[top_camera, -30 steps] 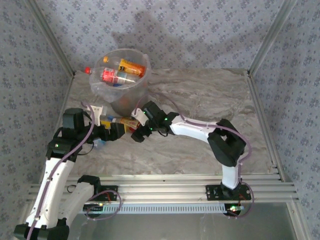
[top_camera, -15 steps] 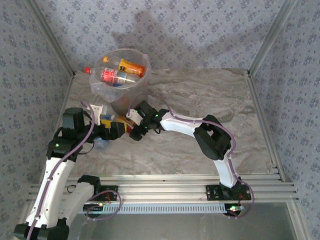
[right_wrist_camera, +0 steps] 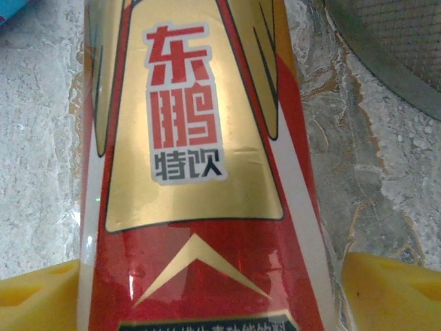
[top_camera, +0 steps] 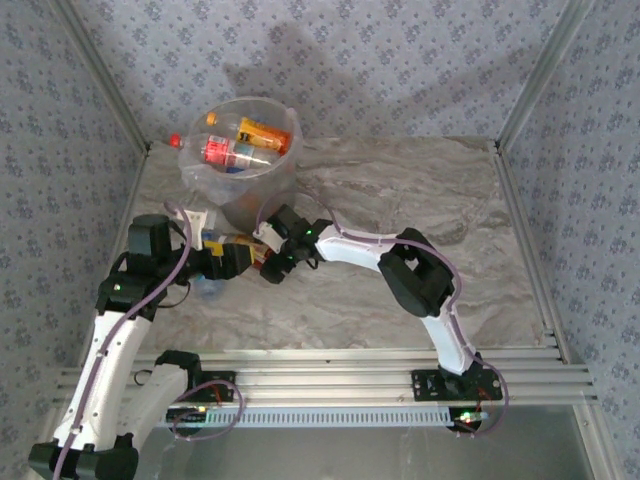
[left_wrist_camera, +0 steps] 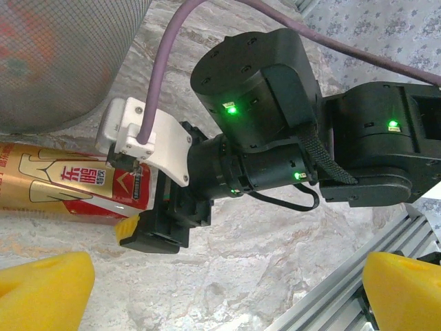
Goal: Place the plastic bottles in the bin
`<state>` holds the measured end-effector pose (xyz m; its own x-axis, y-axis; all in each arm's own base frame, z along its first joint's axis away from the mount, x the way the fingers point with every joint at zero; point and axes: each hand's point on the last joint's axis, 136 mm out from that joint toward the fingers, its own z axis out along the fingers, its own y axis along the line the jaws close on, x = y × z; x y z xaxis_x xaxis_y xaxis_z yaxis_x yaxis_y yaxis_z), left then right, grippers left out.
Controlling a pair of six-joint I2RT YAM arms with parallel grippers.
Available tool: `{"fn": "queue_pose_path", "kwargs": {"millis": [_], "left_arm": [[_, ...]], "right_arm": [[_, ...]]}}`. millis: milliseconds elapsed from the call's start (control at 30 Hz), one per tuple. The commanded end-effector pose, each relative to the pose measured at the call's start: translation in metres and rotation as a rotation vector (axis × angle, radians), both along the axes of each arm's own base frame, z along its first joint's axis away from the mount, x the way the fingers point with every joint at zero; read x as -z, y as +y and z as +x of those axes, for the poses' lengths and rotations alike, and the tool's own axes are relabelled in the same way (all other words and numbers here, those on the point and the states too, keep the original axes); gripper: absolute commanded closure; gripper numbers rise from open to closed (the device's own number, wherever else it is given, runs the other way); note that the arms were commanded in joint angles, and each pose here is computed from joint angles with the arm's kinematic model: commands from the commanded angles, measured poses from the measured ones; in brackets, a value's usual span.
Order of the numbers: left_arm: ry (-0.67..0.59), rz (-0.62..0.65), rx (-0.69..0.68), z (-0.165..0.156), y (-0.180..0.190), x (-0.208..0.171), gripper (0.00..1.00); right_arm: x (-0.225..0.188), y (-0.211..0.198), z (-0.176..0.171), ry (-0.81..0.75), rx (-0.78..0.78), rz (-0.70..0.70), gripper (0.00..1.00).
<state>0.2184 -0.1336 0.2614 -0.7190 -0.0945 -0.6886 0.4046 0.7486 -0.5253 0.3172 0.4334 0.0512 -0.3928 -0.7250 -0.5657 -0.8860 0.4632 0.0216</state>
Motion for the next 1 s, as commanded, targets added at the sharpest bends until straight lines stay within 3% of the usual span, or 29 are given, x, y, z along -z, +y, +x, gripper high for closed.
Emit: {"fn": "queue_pose_path", "kwargs": {"millis": [0,467,967], "left_arm": [[-0.005,-0.021,0.010,0.000,-0.003,-0.002,0.00],[-0.014,-0.087,-0.030,0.007,-0.005,-0.010,0.00],[0.101,-0.203,-0.116,0.024,-0.022,0.014,0.01]], "right_arm": [[-0.006,0.012,0.002,0.024,0.001,0.040,0.10],[-0.009,-0.002,-0.010,0.059,-0.002,0.051,0.38],[-0.080,-0.094,-0.049,0.003,0.248,0.206,0.40]]}}
